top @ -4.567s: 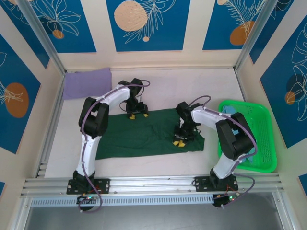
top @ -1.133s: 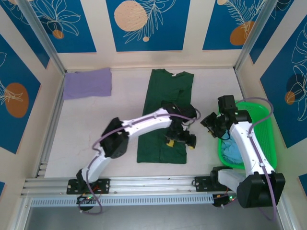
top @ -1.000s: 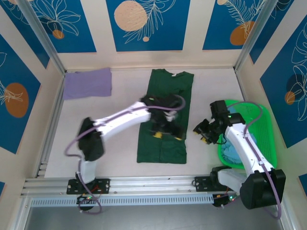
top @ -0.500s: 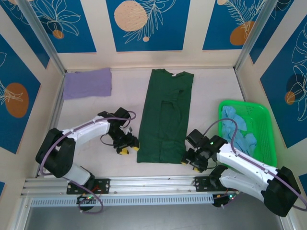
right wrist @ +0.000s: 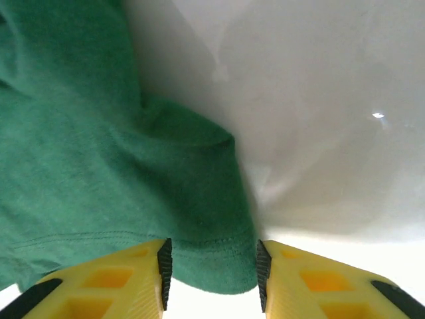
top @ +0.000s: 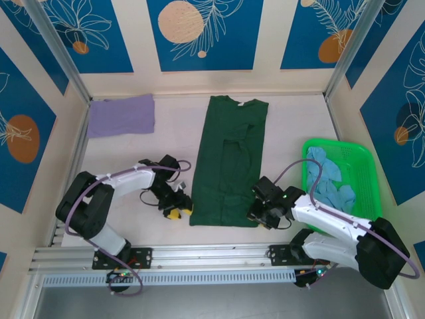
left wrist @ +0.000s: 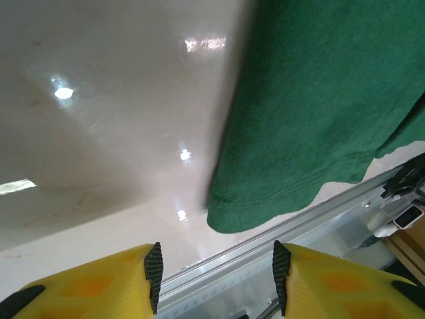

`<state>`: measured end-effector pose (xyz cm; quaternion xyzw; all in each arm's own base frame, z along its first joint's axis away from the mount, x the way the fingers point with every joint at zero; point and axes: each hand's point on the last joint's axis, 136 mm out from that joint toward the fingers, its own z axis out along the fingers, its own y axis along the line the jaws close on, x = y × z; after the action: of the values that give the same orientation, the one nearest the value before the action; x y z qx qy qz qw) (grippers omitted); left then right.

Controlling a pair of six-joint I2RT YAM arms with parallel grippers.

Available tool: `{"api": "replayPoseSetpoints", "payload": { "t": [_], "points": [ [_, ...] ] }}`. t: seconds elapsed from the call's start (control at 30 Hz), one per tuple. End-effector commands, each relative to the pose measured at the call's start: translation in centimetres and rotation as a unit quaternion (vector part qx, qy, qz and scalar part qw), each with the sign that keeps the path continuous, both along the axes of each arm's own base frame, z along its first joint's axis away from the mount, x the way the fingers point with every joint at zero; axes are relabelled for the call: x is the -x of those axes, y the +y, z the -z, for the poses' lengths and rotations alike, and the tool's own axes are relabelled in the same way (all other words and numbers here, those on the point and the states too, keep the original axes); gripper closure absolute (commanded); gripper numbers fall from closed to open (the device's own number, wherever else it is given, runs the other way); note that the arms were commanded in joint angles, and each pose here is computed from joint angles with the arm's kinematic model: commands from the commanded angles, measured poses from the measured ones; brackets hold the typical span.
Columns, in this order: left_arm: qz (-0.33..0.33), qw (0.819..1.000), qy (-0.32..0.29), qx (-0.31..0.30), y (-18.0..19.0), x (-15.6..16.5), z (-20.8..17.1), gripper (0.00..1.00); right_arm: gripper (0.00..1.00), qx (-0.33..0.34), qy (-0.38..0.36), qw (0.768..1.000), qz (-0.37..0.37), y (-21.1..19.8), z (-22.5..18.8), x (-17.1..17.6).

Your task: Fold and stack the t-shirts

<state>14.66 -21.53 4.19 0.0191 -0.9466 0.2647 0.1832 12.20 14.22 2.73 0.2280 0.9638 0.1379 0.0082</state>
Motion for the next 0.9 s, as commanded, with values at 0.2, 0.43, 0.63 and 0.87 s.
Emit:
{"api": "replayPoseSetpoints", "payload": {
  "t": [0.2,0.43,0.63,0.87],
  "points": [
    [0.037,0.999,0.014,0.011,-1.2,1.0,1.2,0.52,0.74,0.001,0.015,1.000,-0.008,0.5,1.1,-0.2],
    [0.058,0.998,0.008,-0.011,-1.5,1.3,1.9,0.62,0.87,0.008,0.023,1.000,-0.007,0.2,1.3,0.2],
    [0.076,0.997,-0.002,-0.019,-2.2,1.6,2.2,0.63,0.95,0.015,0.036,0.999,-0.006,-0.2,1.1,0.9],
    [0.090,0.995,-0.024,-0.031,-2.8,1.1,2.4,0.83,1.00,0.040,0.092,0.995,0.018,-1.0,0.2,3.0]
  ]
}}
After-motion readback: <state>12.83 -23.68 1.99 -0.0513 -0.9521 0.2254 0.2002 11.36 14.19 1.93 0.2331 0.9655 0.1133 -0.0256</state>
